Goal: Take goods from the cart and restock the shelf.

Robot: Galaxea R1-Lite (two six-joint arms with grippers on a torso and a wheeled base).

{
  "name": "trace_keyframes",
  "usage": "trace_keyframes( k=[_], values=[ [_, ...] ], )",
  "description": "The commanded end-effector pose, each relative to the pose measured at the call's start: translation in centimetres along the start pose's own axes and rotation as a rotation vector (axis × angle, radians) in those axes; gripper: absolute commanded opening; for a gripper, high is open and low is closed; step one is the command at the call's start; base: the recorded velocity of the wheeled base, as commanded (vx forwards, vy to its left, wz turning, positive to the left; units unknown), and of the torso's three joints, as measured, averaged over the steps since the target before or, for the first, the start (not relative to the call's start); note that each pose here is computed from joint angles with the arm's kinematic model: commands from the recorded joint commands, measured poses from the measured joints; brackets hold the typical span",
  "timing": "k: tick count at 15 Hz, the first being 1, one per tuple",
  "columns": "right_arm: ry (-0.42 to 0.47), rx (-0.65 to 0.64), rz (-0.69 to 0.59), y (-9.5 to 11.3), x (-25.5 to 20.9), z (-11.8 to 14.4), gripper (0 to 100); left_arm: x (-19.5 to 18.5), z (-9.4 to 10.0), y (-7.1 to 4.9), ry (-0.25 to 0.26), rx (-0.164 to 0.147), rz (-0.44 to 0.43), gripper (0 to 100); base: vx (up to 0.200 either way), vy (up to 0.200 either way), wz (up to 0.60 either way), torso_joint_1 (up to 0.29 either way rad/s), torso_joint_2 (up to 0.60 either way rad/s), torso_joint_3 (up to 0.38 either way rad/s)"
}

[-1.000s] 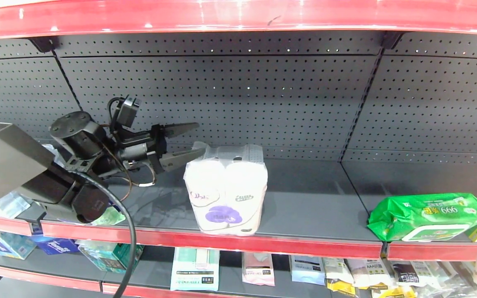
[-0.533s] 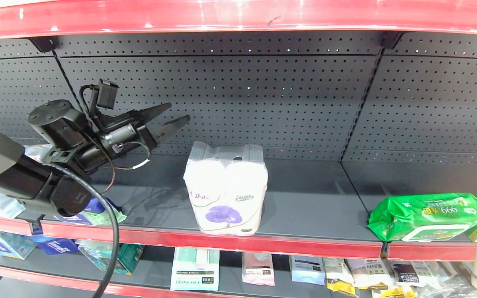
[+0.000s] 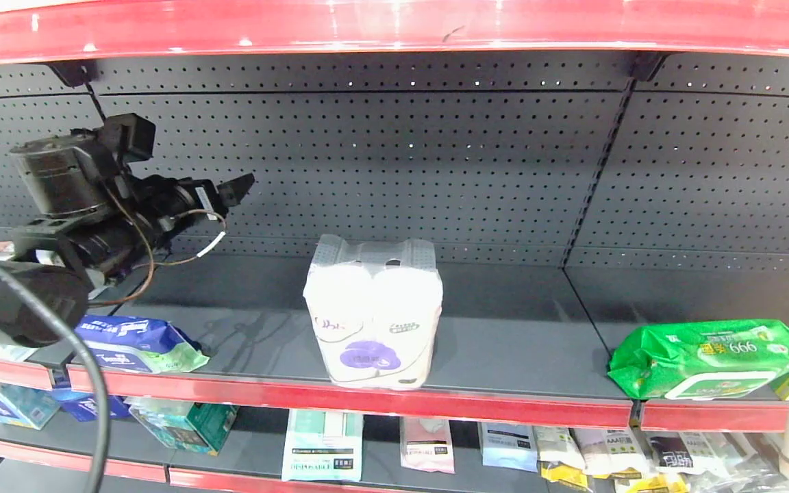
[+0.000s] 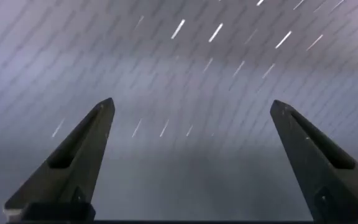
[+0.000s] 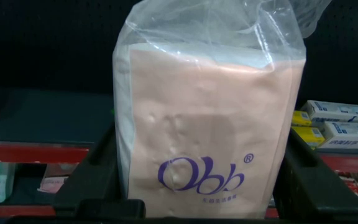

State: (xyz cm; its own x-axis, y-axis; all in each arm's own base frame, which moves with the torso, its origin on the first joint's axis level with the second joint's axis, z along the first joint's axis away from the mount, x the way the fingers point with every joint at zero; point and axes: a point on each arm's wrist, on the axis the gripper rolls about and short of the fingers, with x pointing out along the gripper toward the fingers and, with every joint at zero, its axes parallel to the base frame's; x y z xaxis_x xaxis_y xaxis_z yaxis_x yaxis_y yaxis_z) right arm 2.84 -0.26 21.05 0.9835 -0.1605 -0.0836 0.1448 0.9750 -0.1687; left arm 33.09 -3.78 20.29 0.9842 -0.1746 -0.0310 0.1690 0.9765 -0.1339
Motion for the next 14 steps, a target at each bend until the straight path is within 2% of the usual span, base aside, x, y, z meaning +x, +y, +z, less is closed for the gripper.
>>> trace_keyframes(
  k=[1, 2, 3, 4, 6, 8, 11, 14],
  values=[
    [-0.011, 0.003, 0.003, -0.1, -0.2, 0.0, 0, -8.7, 4.4, -1.1, 0.111, 0.019, 0.062, 100, 0.0, 0.0, 0.0, 0.0, 0.0, 0.0],
    [-0.013, 0.004, 0.007, -0.1, -0.2, 0.0, 0, -10.6, 4.5, -1.2, 0.133, 0.026, 0.049, 100, 0.0, 0.0, 0.0, 0.0, 0.0, 0.0],
    [-0.013, 0.003, 0.01, 0.0, -0.2, 0.0, 0, -12.6, 4.1, -1.3, 0.132, 0.045, 0.042, 100, 0.0, 0.0, 0.0, 0.0, 0.0, 0.0],
    [-0.009, 0.0, 0.017, 0.0, -0.2, -0.1, 0, -14.7, 3.3, -1.4, 0.135, 0.08, 0.034, 100, 0.0, 0.0, 0.0, 0.0, 0.0, 0.0],
    [-0.006, -0.001, 0.05, 0.1, -0.1, -0.3, 0, -19.1, 0.9, -1.5, 0.147, 0.147, -0.011, 100, 0.0, 0.0, 0.0, 0.0, 0.0, 0.0],
    [-0.004, -0.003, 0.076, 0.2, 0.0, -0.3, 0, -22.8, -1.7, -1.4, 0.153, 0.182, -0.04, 100, 0.0, 0.0, 0.0, 0.0, 0.0, 0.0],
    [0.002, -0.005, 0.085, 0.3, 0.2, -0.2, 0, -27.5, -4.0, -1.5, 0.151, 0.216, -0.083, 100, 0.0, 0.0, 0.0, 0.0, 0.0, 0.0],
    [0.005, -0.017, 0.13, 0.5, 0.3, -0.3, 0, -34.7, -6.3, -2.0, 0.113, 0.219, -0.234, 100, 0.0, 0.0, 0.0, 0.0, 0.0, 0.0]
  ],
)
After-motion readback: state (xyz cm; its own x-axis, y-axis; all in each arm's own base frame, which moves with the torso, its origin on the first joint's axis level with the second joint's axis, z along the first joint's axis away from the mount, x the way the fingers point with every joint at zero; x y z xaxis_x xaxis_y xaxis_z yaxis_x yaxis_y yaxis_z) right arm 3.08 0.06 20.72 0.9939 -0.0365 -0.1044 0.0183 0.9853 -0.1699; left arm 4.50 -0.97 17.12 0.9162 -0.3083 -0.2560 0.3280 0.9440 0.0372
